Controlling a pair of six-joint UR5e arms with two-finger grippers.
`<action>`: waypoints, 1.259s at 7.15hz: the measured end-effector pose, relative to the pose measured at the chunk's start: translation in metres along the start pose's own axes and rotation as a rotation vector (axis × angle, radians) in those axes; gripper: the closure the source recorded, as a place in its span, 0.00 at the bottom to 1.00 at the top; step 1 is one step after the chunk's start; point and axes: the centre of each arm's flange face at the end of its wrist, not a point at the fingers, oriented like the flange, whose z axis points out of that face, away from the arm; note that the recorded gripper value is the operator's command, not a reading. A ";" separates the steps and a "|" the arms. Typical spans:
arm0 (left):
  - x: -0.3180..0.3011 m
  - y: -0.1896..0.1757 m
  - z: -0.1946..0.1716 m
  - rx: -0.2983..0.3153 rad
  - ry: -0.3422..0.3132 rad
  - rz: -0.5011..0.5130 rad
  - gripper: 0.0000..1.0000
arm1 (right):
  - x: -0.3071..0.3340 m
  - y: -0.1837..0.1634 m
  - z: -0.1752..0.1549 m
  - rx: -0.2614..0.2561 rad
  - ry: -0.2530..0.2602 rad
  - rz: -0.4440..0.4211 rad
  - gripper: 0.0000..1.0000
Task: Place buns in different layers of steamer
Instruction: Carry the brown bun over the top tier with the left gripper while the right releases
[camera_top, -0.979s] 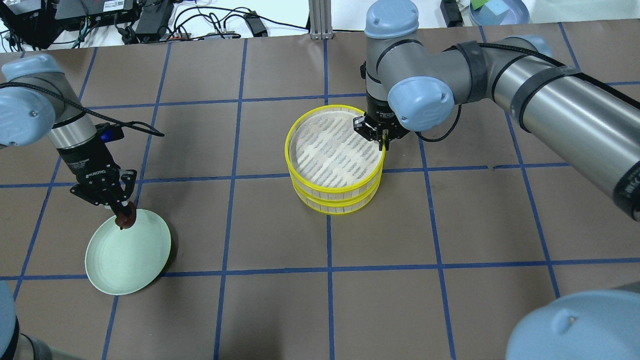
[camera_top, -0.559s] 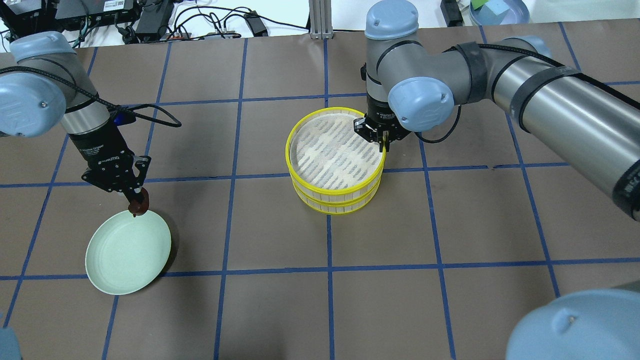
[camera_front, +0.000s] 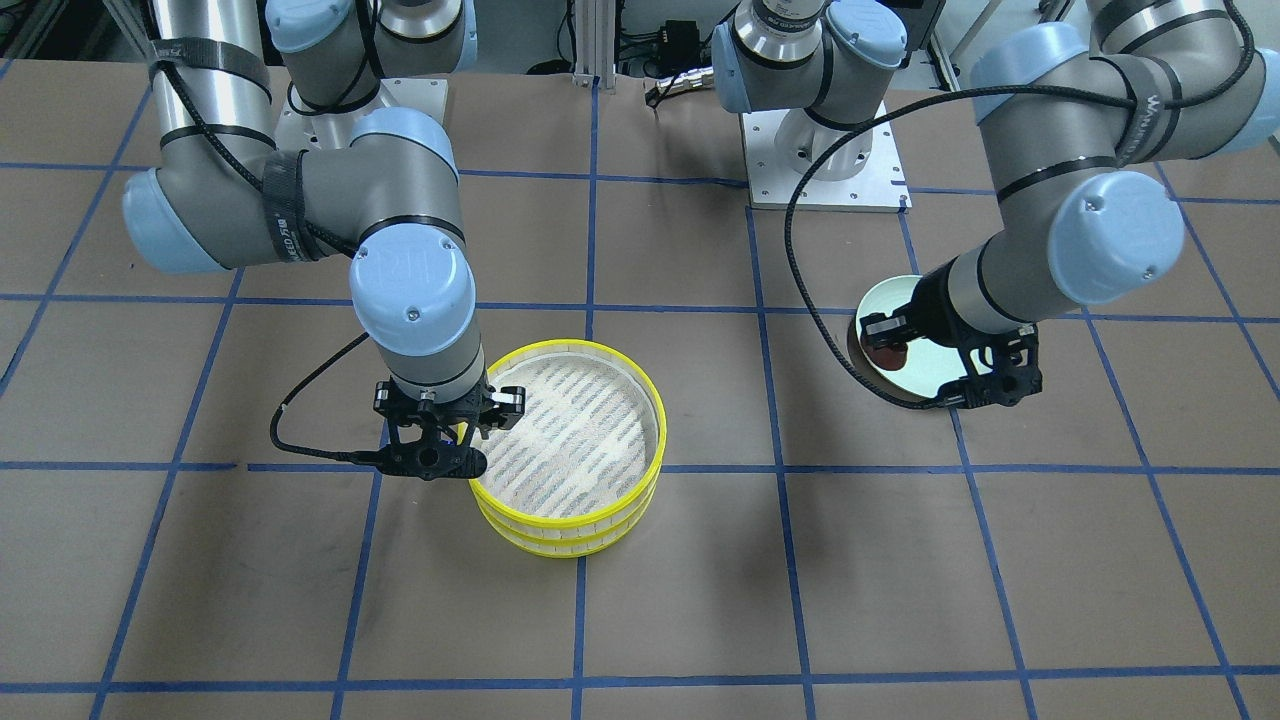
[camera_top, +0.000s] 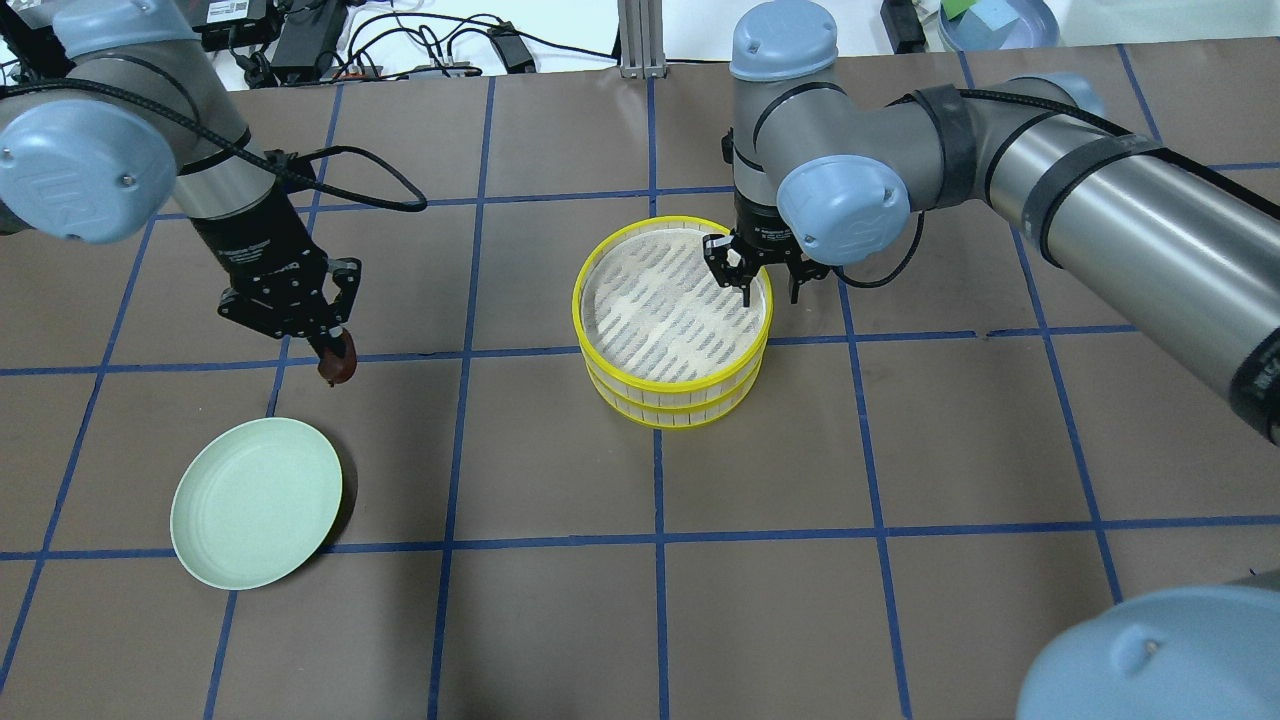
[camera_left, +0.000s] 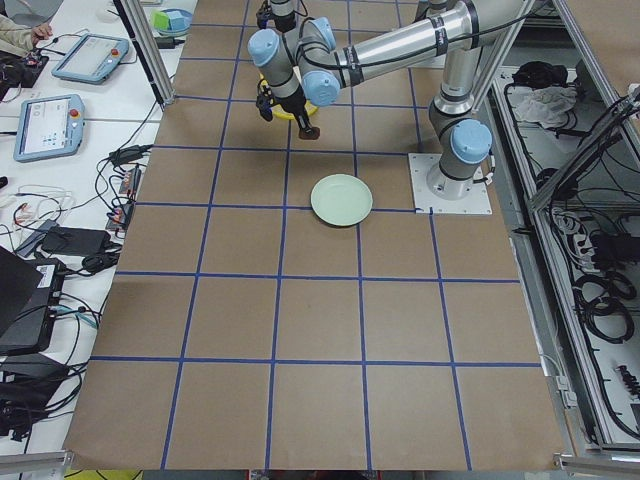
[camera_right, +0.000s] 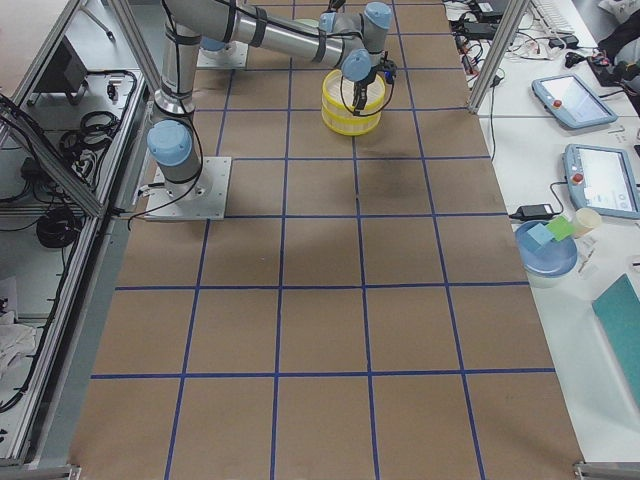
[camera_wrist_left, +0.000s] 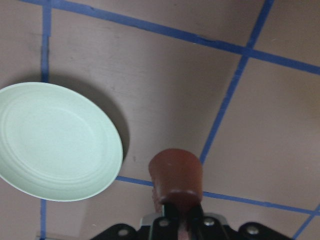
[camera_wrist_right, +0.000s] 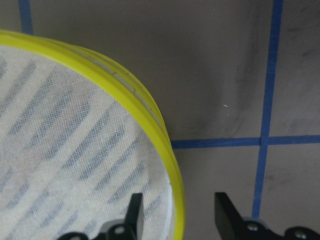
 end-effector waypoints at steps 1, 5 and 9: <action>0.035 0.011 -0.009 0.030 0.031 -0.008 1.00 | 0.004 0.006 -0.021 0.032 -0.008 -0.004 0.00; 0.130 0.031 -0.032 0.135 0.293 0.030 1.00 | 0.048 0.087 -0.161 0.124 -0.038 -0.022 0.00; 0.192 0.043 -0.016 0.141 0.427 0.054 0.44 | 0.063 0.131 -0.240 0.114 -0.041 -0.029 0.00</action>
